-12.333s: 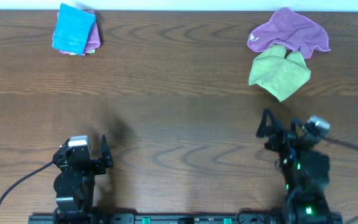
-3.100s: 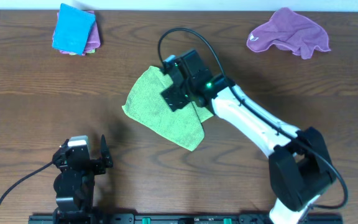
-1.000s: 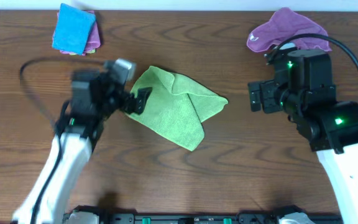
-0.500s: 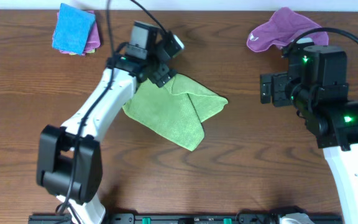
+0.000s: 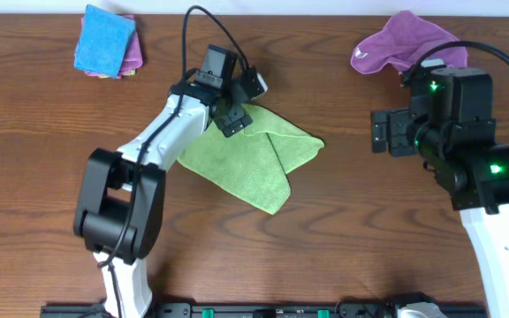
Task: Fold the cloth
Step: 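Reach the left gripper to the green cloth's upper left corner and grasp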
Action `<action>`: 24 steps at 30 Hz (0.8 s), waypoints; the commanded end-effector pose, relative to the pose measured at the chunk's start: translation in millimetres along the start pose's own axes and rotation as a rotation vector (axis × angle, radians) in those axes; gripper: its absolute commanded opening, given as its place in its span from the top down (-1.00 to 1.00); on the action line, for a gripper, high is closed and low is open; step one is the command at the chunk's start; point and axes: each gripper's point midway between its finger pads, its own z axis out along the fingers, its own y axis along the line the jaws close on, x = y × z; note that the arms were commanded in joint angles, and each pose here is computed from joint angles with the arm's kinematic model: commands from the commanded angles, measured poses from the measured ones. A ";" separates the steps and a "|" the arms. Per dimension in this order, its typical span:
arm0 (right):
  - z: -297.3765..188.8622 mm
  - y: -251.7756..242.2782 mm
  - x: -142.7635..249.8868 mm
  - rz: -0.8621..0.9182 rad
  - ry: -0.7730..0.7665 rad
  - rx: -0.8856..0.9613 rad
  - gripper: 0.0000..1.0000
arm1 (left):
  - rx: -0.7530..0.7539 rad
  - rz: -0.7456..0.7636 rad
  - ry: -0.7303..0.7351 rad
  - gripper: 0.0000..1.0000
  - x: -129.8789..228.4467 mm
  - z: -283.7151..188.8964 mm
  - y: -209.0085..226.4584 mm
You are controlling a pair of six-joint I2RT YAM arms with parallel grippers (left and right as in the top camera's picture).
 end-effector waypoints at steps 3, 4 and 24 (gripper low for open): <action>-4.7 -4.2 -0.5 0.022 -0.004 0.009 -0.99 | 0.063 0.030 -0.051 -0.89 -8.7 8.9 -9.0; -4.7 -4.2 -0.5 0.022 -0.004 0.009 -0.98 | 0.071 0.030 -0.063 -0.85 -10.9 8.7 -10.3; -4.7 -4.2 -0.7 0.022 -0.005 0.009 -0.99 | 0.142 0.022 -0.143 0.51 -25.0 6.0 -21.8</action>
